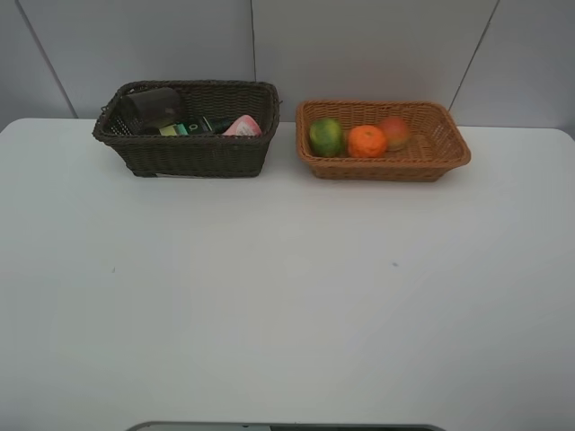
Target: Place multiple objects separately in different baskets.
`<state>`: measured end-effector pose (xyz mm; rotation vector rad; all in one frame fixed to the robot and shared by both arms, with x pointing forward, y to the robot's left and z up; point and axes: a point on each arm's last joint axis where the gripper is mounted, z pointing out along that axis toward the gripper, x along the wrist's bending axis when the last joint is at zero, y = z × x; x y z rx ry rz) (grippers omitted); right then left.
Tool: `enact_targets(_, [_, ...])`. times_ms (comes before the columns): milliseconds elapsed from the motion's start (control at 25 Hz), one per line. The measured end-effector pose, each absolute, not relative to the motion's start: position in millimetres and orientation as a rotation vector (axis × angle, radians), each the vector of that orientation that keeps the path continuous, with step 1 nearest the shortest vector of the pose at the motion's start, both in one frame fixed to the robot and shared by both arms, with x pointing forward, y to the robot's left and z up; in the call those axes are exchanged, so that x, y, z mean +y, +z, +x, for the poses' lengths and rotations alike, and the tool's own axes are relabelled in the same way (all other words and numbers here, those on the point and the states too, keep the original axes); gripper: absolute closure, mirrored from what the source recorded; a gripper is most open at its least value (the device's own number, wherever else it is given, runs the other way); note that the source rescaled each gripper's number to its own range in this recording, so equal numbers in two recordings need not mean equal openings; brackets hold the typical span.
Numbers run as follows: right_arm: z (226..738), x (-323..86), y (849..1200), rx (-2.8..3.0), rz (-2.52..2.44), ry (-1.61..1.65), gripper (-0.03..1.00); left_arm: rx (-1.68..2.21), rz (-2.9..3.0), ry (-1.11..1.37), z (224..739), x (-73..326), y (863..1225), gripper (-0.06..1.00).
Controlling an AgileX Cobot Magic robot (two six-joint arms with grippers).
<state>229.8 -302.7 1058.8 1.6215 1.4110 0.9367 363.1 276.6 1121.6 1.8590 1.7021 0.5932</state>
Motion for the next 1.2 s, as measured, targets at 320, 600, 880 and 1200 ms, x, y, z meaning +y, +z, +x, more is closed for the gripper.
enact_targets(320, [230, -303, 1059, 1.411, 1.622, 0.937, 0.49, 1.670, 1.912, 0.598, 294, 293, 1101, -0.02])
enact_targets(600, [230, -303, 1059, 1.411, 1.622, 0.937, 0.49, 1.612, 1.864, 0.637, 247, 304, 1064, -0.02])
enact_targets(880, [230, -303, 1059, 1.411, 1.622, 0.937, 0.49, 1.516, 1.809, 0.769, 228, 311, 1049, -0.02])
enact_targets(1200, [230, -303, 1059, 1.411, 1.622, 0.937, 0.49, 1.486, 1.781, 0.804, 235, 310, 1045, -0.02])
